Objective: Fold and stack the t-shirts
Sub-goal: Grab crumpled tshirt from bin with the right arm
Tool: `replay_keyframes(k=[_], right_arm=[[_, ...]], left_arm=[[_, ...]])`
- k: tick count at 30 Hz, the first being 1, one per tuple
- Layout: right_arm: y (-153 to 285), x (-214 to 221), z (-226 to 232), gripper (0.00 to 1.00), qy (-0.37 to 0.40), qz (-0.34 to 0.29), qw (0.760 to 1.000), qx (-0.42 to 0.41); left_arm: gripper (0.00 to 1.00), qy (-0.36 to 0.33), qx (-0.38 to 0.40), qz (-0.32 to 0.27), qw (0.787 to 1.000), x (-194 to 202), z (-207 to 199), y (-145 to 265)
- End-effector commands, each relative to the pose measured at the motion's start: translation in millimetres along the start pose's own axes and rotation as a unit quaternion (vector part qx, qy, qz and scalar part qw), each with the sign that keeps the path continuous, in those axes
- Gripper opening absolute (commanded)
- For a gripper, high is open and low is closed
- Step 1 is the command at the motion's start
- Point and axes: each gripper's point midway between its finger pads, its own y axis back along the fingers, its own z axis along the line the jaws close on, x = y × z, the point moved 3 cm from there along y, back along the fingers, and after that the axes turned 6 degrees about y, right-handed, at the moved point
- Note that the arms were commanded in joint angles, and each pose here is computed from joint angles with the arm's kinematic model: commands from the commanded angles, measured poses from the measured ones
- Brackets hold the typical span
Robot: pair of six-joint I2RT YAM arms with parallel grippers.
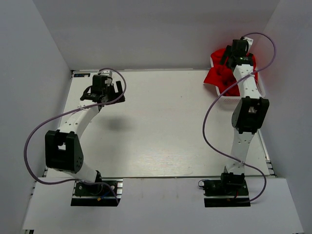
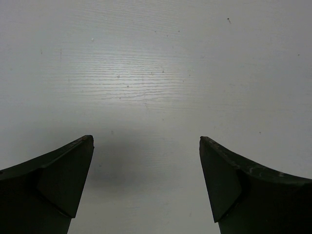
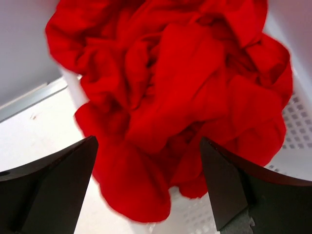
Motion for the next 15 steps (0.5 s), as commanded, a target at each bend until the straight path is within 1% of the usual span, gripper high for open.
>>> replay_keyframes(k=[1,4,5,8,11,13,14,15], right_arm=[[-9,-35,-11,0.90,-0.013,-0.070,0.997,-0.003],[-26,-31,-14,0.90,-0.013,-0.067,0.998,-0.005],[-32,-27,-13,0.90,-0.015,-0.063,0.998,-0.007],[-45,-19,-17,0.90,-0.021,-0.055,0.998,-0.012],[-55,-15,-15,0.84,-0.026,-0.055,0.998,-0.033],[-61,-14,-12,0.75,-0.028,-0.059,0.997,-0.048],[-64,-13,-8,0.59,-0.029,-0.059,0.996,-0.066],[-65,-13,-8,0.44,-0.035,-0.060,0.995,-0.066]], left_arm=[[1.00,-0.005,0.015,0.002,1.000,-12,-7,-6],[1.00,-0.005,0.017,0.010,1.000,-12,-9,-15],[1.00,-0.005,0.017,0.022,1.000,-7,-8,-21],[1.00,-0.005,0.019,0.019,1.000,-11,-10,-24],[1.00,-0.004,0.015,0.029,0.999,-8,-8,-30],[1.00,-0.009,0.015,0.029,0.999,-8,-8,-30],[1.00,-0.009,0.016,0.025,1.000,-11,-9,-29],[1.00,-0.009,0.015,0.029,0.999,-9,-8,-32]])
